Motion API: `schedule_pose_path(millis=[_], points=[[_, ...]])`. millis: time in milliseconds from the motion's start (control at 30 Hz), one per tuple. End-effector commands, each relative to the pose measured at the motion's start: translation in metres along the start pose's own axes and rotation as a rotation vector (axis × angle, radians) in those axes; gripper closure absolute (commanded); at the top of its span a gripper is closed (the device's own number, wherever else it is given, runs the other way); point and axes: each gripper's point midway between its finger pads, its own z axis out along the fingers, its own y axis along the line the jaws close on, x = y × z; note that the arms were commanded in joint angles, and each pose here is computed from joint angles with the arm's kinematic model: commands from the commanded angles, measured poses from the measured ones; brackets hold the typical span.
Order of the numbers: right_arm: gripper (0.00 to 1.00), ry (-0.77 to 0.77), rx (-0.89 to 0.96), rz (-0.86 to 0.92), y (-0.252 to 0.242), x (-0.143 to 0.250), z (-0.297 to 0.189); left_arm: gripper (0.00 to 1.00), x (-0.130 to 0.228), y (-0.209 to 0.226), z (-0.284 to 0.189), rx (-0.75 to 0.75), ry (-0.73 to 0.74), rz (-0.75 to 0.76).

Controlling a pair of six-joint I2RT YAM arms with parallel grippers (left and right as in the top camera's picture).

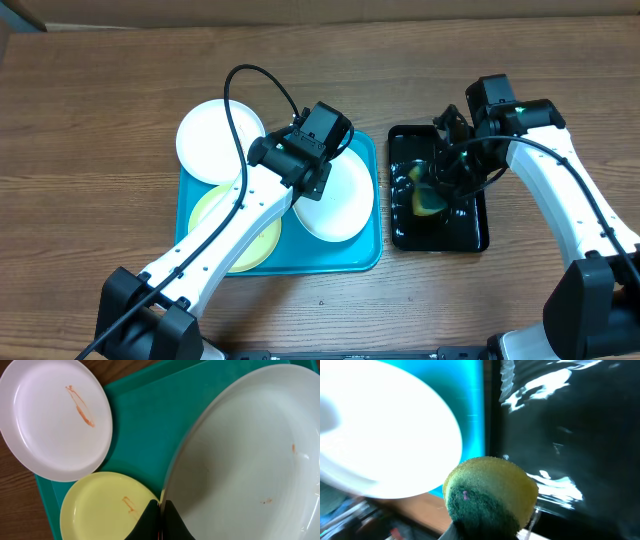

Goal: Clean dirty plates on tray and stack at the side
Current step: 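Carry the sponge with the right gripper onto the held white plate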

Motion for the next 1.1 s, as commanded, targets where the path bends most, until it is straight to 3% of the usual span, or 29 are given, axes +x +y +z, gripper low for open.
schedule_pose_path(millis=[0,267,467,633,900,1067], points=[[0.96,0.006,-0.238,-0.087,0.045,0.004,-0.006,0.96,0.0,-0.001,0.005,0.008,0.009,0.008],[0.96,0.002,-0.259,-0.17,0.08,0.006,0.017,0.96,-0.002,-0.01,0.004,0.055,0.001,-0.001],[0.96,-0.047,-0.205,-0.073,0.094,0.003,0.062,0.96,-0.003,-0.013,0.004,0.078,0.001,-0.004],[0.96,-0.089,-0.274,-0.179,0.133,0.008,0.081,0.96,-0.004,-0.007,0.006,0.073,0.003,-0.021],[0.96,-0.212,-0.059,-0.193,0.134,0.007,0.104,0.96,-0.003,-0.002,0.01,0.117,0.024,-0.058],[0.96,-0.261,-0.049,-0.204,0.142,-0.001,0.116,0.96,-0.001,-0.009,0.009,0.18,0.036,-0.006]])
